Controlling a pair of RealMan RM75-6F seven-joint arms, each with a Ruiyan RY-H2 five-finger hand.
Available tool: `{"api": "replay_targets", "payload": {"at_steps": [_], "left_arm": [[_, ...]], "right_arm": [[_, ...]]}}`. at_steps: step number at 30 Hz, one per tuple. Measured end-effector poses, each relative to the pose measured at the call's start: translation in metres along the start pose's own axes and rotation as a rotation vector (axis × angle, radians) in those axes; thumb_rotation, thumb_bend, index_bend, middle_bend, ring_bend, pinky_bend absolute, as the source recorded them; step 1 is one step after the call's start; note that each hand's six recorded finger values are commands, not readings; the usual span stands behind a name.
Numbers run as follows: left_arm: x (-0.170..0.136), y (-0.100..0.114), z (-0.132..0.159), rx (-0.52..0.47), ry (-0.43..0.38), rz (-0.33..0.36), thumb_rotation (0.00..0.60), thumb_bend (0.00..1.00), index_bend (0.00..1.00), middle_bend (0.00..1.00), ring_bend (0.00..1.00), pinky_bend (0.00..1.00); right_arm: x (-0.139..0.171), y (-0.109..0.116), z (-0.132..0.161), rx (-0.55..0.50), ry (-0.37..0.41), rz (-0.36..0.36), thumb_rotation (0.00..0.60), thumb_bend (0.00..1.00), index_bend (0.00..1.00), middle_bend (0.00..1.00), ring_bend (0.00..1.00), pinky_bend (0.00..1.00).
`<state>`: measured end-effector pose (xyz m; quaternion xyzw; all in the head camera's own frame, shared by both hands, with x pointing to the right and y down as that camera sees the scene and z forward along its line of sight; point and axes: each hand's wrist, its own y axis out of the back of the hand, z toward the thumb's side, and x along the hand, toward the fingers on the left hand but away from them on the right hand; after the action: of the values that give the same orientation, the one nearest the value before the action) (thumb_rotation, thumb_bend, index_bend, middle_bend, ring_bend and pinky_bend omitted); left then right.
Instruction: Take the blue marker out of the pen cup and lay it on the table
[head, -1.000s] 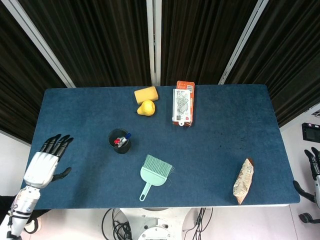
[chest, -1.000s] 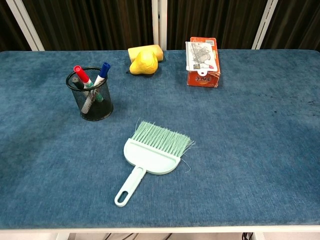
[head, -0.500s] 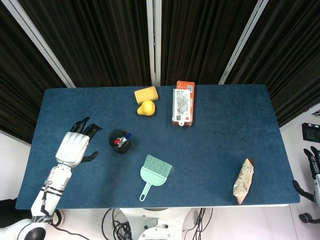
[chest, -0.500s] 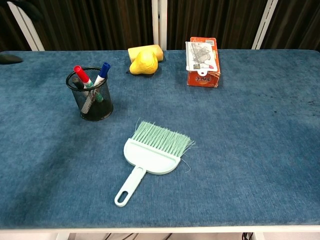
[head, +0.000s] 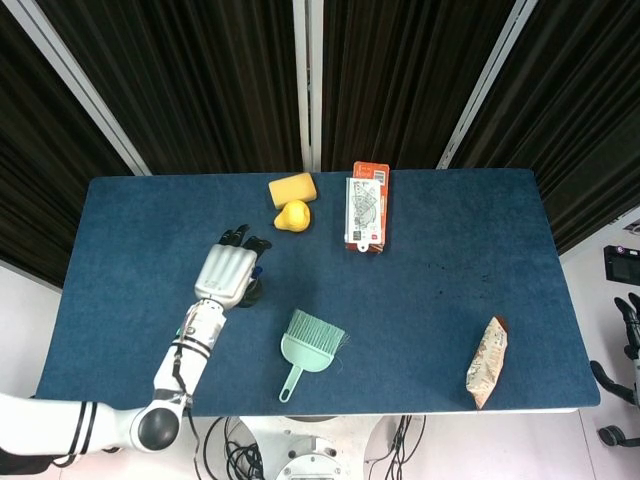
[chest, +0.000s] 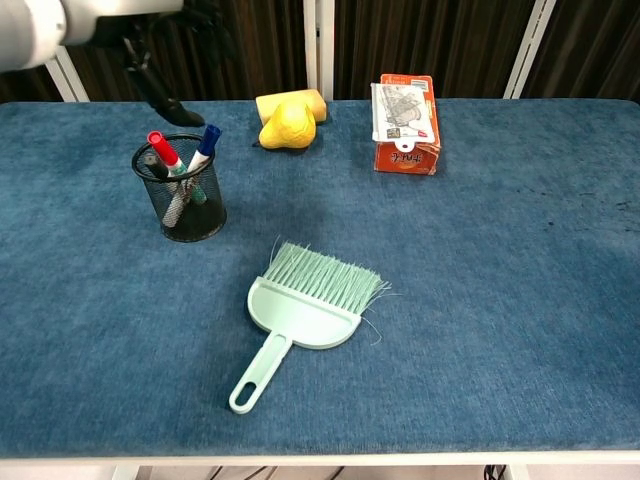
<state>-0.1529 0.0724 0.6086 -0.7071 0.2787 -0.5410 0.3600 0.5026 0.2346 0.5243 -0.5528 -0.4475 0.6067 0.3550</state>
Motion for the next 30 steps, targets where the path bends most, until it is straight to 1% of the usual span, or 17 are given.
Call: {"api": "replay_targets", "payload": {"at_steps": [5, 8, 15, 19, 25, 30], "left_arm": [[0.013, -0.005, 0.003, 0.019, 0.022, -0.006, 0.600, 0.21, 0.24, 0.26, 0.06, 0.14], [0.020, -0.009, 0.000, 0.031, 0.050, -0.008, 0.600, 0.22, 0.24, 0.29, 0.06, 0.14], [0.029, -0.023, -0.010, 0.066, 0.100, -0.040, 0.600, 0.25, 0.27, 0.34, 0.10, 0.14], [0.033, -0.030, -0.014, 0.079, 0.113, -0.048, 0.600, 0.26, 0.27, 0.35, 0.11, 0.14], [0.036, -0.037, -0.017, 0.090, 0.116, -0.061, 0.600, 0.27, 0.31, 0.38, 0.12, 0.14], [0.038, -0.041, -0.017, 0.112, 0.110, -0.059, 0.600, 0.29, 0.38, 0.43, 0.17, 0.14]], "right_arm": [[0.000, 0.001, -0.003, -0.003, -0.008, -0.002, 0.600, 0.18, 0.00, 0.00, 0.00, 0.00], [0.000, 0.002, -0.007, -0.004, -0.018, -0.002, 0.600, 0.18, 0.00, 0.00, 0.00, 0.00], [-0.001, -0.001, -0.012, -0.004, -0.034, 0.010, 0.600, 0.18, 0.00, 0.00, 0.00, 0.00], [-0.002, -0.002, -0.012, -0.009, -0.032, 0.009, 0.600, 0.18, 0.00, 0.00, 0.00, 0.00], [-0.002, -0.004, -0.014, -0.007, -0.039, 0.015, 0.600, 0.18, 0.00, 0.00, 0.00, 0.00], [-0.003, -0.006, -0.014, -0.007, -0.040, 0.018, 0.600, 0.18, 0.00, 0.00, 0.00, 0.00]]}}
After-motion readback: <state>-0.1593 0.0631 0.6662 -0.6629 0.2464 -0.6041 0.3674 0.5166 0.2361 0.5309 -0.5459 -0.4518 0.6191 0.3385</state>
